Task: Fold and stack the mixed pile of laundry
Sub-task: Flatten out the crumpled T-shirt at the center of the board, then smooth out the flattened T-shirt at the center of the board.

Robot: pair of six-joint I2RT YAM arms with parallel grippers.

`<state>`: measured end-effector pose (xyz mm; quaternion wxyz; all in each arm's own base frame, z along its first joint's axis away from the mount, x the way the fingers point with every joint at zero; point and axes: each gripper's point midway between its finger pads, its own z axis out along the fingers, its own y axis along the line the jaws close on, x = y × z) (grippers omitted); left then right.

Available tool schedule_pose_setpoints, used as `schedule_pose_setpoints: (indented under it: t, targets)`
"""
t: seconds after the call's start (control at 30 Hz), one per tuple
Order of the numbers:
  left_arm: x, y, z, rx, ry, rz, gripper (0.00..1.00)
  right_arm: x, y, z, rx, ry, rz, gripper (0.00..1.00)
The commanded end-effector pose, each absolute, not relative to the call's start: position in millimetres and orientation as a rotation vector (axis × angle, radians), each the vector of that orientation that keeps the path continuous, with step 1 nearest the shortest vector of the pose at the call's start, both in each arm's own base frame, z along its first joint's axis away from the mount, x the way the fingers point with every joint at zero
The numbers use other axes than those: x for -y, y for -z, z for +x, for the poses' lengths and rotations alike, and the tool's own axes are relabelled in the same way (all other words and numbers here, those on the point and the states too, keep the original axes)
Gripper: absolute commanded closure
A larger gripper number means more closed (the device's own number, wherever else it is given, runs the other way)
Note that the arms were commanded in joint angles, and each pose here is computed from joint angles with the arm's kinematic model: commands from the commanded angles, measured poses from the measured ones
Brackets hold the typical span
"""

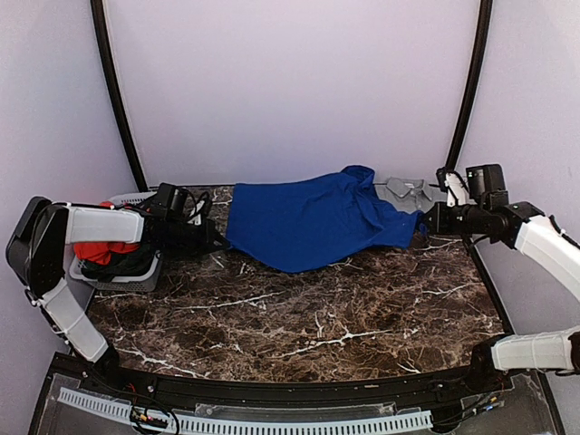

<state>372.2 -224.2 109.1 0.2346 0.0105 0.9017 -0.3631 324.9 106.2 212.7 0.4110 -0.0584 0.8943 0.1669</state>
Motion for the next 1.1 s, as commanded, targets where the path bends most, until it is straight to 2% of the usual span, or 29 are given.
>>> schedule_pose_setpoints:
  t: [0.0,0.27,0.73,0.8,0.87,0.9,0.93,0.97,1.07]
  targets:
    - [204,-101,345,-2.554,0.890,-0.020,1.00,-109,-188,288,-2.376,-0.456,-0.034,1.00]
    - [170,-111,294,-2.679,0.716,-0.089,1.00,-137,-213,235,-2.473,-0.587,0.005,1.00]
    - [145,-96,213,-2.940,0.635,-0.272,1.00,-143,-169,116,-2.777,-0.837,0.041,0.99]
    - [149,-97,206,-2.949,0.646,-0.268,0.98,-152,-171,104,-2.797,-0.903,-0.018,0.76]
    - [149,-96,199,-2.976,0.647,-0.281,0.86,-158,-172,92,-2.845,-0.929,-0.070,0.62]
    - [147,-96,196,-2.987,0.639,-0.289,0.74,-161,-173,87,-2.869,-0.934,-0.104,0.44]
    - [147,-100,196,-2.980,0.641,-0.300,0.68,-163,-174,81,-2.897,-0.935,-0.138,0.31]
    - [144,-103,193,-2.978,0.630,-0.307,0.59,-165,-176,75,-2.923,-0.944,-0.184,0.26]
    - [137,-117,195,-2.939,0.585,-0.312,0.51,-167,-193,71,-2.907,-0.955,-0.254,0.23]
